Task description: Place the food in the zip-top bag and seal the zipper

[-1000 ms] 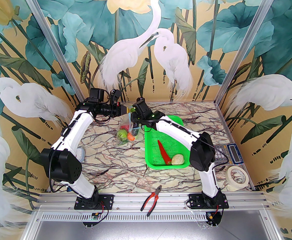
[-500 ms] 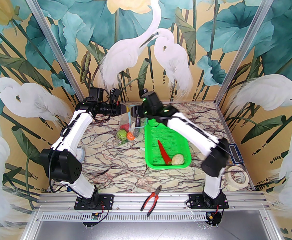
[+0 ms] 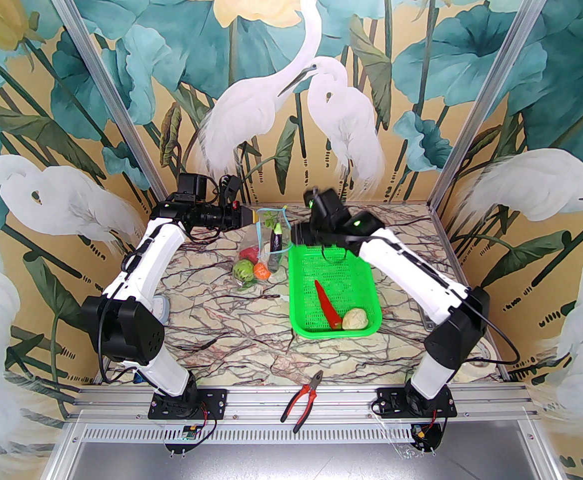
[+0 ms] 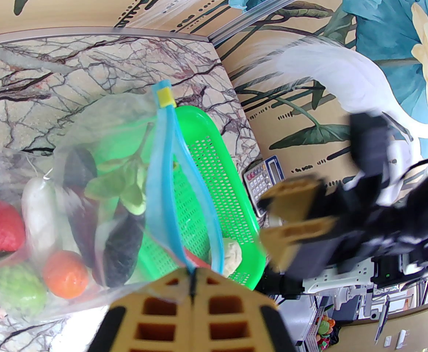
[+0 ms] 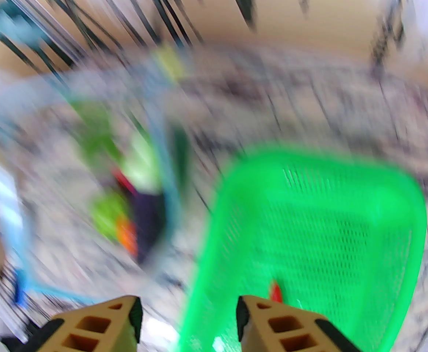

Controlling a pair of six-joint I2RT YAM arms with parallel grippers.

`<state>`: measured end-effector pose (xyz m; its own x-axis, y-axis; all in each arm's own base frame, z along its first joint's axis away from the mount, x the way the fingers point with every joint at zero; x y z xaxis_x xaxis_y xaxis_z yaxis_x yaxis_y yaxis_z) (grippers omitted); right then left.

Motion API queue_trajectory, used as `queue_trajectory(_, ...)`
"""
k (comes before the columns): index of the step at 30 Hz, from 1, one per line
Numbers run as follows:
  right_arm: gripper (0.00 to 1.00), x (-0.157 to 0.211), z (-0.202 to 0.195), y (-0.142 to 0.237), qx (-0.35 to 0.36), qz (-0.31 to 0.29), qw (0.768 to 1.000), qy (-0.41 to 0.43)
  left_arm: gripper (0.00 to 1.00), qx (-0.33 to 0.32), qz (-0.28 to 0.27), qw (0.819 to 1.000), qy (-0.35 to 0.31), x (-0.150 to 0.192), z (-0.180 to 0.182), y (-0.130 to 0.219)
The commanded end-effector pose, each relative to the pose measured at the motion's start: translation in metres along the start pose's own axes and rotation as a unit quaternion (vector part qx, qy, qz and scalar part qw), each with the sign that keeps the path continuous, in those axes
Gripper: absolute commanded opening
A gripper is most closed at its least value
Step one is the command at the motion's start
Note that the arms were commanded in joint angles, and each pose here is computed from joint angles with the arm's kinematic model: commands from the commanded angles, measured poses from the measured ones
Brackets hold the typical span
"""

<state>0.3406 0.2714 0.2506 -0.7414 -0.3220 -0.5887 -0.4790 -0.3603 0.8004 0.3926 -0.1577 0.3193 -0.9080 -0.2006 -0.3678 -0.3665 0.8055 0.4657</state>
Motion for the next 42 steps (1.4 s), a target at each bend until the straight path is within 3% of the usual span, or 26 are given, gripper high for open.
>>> queue_trajectory(1, 0.49, 0.045, -0.017, 0.009, 0.045, 0.072, 0.996, 0.016, 0.01, 0.008, 0.007, 1.000, -0.014, 0.001, -0.005, 0.001)
queue_trajectory(8, 0.58, 0.119, -0.025, -0.020, 0.043, 0.216, 0.975, 0.031, 0.02, 0.006, 0.010, 1.000, -0.011, 0.002, -0.002, -0.001)
queue_trajectory(13, 0.62, 0.151, -0.014, -0.048, 0.003, 0.266, 0.964, 0.003, 0.03, 0.004, 0.013, 1.000, -0.009, 0.004, 0.001, -0.002)
queue_trajectory(21, 0.64, 0.170, -0.011, -0.079, -0.009, 0.292, 0.956, -0.011, 0.04, 0.003, 0.014, 1.000, -0.010, 0.005, 0.002, -0.002)
queue_trajectory(32, 0.61, 0.181, -0.025, -0.104, 0.044, 0.316, 0.948, -0.013, 0.04, 0.001, 0.017, 1.000, -0.006, 0.006, 0.005, -0.004)
queue_trajectory(42, 0.43, 0.179, -0.033, -0.109, 0.070, 0.312, 0.947, -0.016, 0.04, 0.000, 0.017, 1.000, -0.006, 0.008, 0.006, -0.003)
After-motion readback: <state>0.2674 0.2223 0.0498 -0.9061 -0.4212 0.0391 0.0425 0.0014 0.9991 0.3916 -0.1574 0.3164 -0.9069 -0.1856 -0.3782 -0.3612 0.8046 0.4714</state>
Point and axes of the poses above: each hand's point on the last joint's axis, 136 mm out from that joint toward the fingers, its own y axis back along the fingers, its own z axis along the line the jaws close on, x = y × z, the point moved 3 cm from there along y, back along the fingers, and after that the axes turned 14 degrees about y, right-handed, at the moved point
